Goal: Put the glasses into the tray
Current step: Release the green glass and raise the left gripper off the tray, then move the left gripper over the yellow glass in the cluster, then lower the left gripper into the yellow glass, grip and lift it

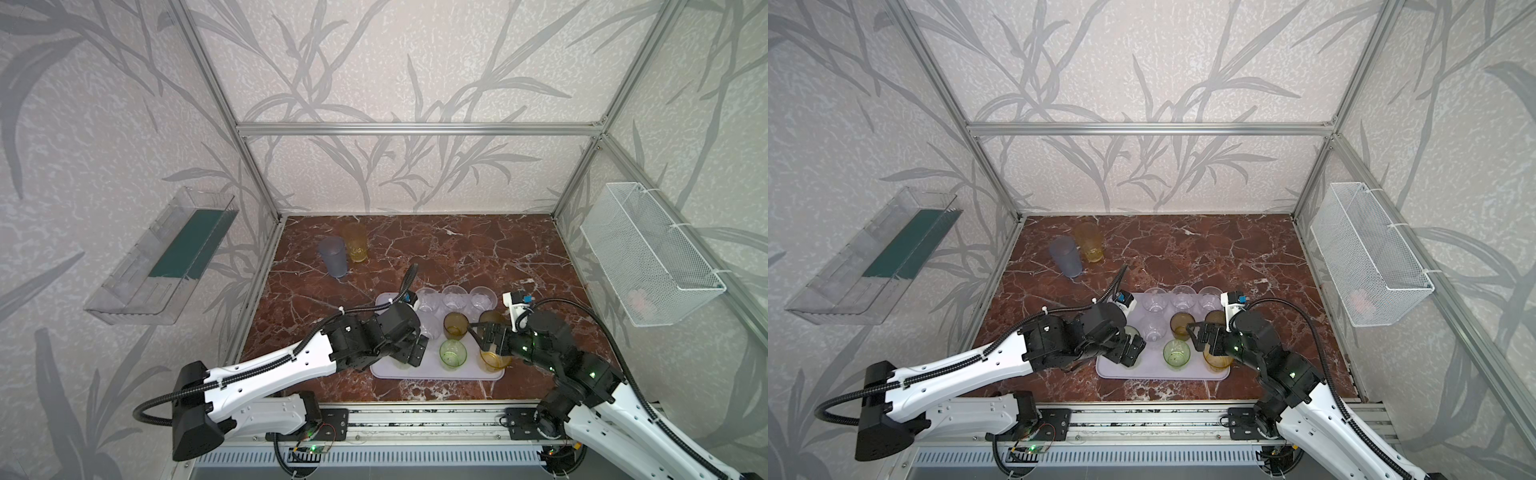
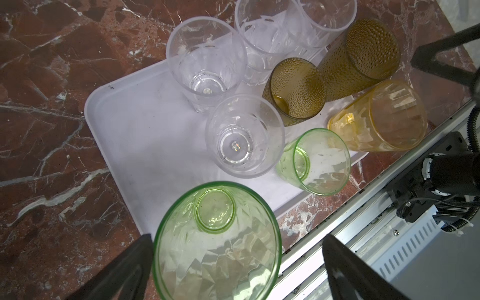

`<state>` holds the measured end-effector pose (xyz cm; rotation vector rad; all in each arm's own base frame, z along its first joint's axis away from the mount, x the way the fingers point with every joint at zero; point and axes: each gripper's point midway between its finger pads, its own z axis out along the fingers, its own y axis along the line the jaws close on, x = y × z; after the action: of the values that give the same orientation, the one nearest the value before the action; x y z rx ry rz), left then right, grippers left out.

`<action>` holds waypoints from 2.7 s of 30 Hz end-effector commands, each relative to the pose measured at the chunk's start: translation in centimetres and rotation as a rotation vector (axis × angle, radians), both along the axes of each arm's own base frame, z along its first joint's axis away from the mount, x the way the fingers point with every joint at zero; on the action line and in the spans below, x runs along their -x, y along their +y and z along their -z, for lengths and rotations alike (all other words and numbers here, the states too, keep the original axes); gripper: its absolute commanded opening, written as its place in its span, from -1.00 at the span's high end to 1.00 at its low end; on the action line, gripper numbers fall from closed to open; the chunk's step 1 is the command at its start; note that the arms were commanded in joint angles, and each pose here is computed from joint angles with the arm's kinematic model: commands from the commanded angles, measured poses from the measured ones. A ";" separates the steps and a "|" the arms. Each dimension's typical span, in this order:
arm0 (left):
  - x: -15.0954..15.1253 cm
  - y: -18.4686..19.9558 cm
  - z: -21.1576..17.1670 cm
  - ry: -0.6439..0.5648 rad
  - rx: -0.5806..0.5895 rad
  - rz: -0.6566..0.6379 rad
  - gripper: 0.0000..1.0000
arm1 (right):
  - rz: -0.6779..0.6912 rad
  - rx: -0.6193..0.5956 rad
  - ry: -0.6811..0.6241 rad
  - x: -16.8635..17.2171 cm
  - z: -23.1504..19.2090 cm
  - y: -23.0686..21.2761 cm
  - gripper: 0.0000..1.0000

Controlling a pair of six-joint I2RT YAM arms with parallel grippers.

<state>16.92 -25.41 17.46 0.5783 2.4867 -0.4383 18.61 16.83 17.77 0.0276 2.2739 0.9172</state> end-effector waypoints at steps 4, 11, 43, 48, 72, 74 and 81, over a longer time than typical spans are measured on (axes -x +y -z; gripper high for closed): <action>-1.2 0.8 -1.0 -0.067 -0.003 -0.057 -0.99 | -0.006 -0.030 -0.031 0.0 -1.2 0.1 -0.98; -3.1 1.8 -2.5 -0.098 0.035 -0.130 -0.98 | -0.028 -0.029 -0.044 -0.6 -2.6 0.9 -0.98; -28.2 17.6 -7.8 -0.208 0.178 -0.740 -0.26 | -0.205 0.028 -0.047 -5.0 -5.9 5.5 -0.98; -31.9 16.2 -5.4 -0.109 0.116 -0.689 -0.15 | -0.168 0.041 -0.049 -4.2 -5.3 3.7 -0.98; -37.8 14.1 1.3 0.022 -0.056 -0.599 0.50 | -0.105 0.065 0.009 -3.2 -2.9 1.2 -0.98; -37.9 14.0 1.6 0.028 -0.062 -0.592 0.53 | -0.101 0.066 0.014 -3.3 -2.7 1.1 -0.98; -38.1 14.1 2.5 0.040 -0.081 -0.588 0.62 | -0.093 0.061 0.013 -3.3 -2.8 0.9 -0.98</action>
<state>55.00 -11.48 15.33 -0.1703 2.5462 -0.1568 22.08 18.09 20.68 -0.1157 2.3296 0.8969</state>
